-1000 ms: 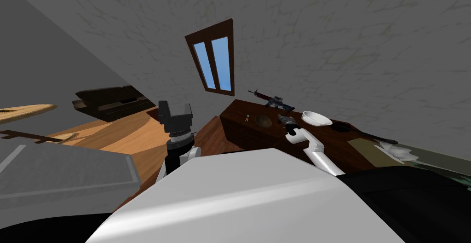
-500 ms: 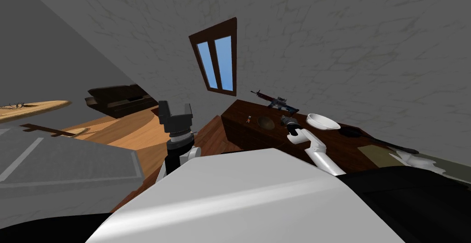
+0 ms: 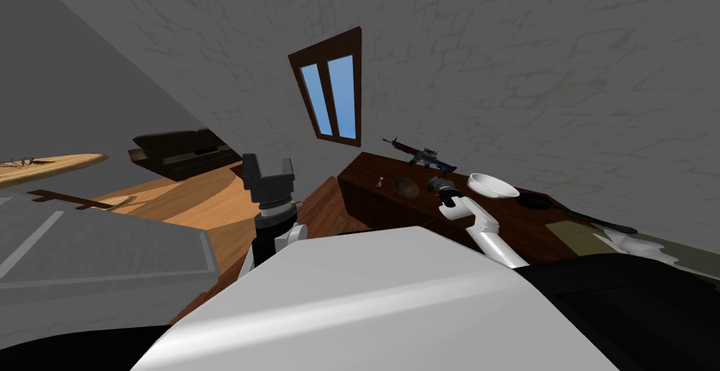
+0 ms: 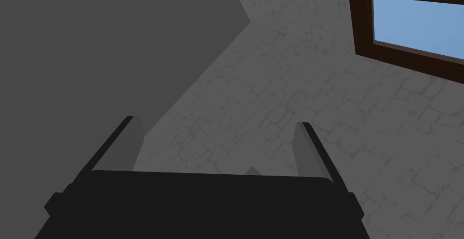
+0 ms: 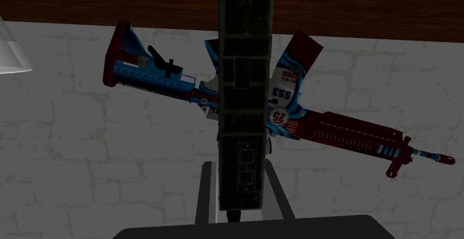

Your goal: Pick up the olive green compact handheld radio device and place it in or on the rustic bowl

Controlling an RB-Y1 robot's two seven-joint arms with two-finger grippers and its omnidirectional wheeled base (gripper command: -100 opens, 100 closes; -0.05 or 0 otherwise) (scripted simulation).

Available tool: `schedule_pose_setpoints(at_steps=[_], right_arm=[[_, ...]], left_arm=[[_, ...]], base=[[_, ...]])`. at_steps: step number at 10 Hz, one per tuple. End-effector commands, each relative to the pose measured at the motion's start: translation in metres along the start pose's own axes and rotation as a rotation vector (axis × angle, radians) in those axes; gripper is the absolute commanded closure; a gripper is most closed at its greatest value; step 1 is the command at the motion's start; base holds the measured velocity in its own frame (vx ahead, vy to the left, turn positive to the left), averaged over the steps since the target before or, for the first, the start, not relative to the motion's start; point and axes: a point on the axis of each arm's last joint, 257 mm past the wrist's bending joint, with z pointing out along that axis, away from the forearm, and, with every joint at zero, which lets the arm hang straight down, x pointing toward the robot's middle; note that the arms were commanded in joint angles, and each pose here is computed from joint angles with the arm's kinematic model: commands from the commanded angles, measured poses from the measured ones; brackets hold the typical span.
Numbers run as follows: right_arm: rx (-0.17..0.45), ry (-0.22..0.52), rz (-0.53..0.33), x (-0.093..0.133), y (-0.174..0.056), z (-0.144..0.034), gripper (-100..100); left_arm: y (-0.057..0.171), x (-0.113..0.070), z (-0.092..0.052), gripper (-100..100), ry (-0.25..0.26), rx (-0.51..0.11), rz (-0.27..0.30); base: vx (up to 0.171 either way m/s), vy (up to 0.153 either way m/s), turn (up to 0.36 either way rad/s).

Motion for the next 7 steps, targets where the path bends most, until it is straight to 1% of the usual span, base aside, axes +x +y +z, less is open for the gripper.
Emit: schedule_pose_setpoints(at_steps=[1,2,3,4,5,7], right_arm=[[-0.024,-0.002,-0.003,-0.002,0.017,-0.003,100],[-0.015,-0.004,-0.001,-0.002,0.011,-0.001,100],[-0.016,-0.003,-0.002,-0.002,0.012,-0.001,0],[-0.015,0.004,-0.007,-0.002,0.009,-0.002,100],[-0.014,0.007,-0.01,-0.002,0.007,-0.003,100],[-0.012,0.02,-0.022,-0.004,0.002,-0.005,100]], left_arm=[[0.0,0.0,0.0,0,0.0,0.0,0.0],[0.0,0.0,0.0,0,0.0,0.0,0.0],[0.0,0.0,0.0,0,0.0,0.0,0.0],[0.0,0.0,0.0,0,0.0,0.0,0.0],[0.0,0.0,0.0,0,0.0,0.0,0.0],[0.0,0.0,0.0,0,0.0,0.0,0.0]], base=[[-0.026,0.012,-0.186],[-0.017,0.013,-0.05],[0.0,0.0,0.0],[-0.086,0.05,-0.019],[-0.134,0.087,-0.042],[-0.168,0.124,-0.067]])
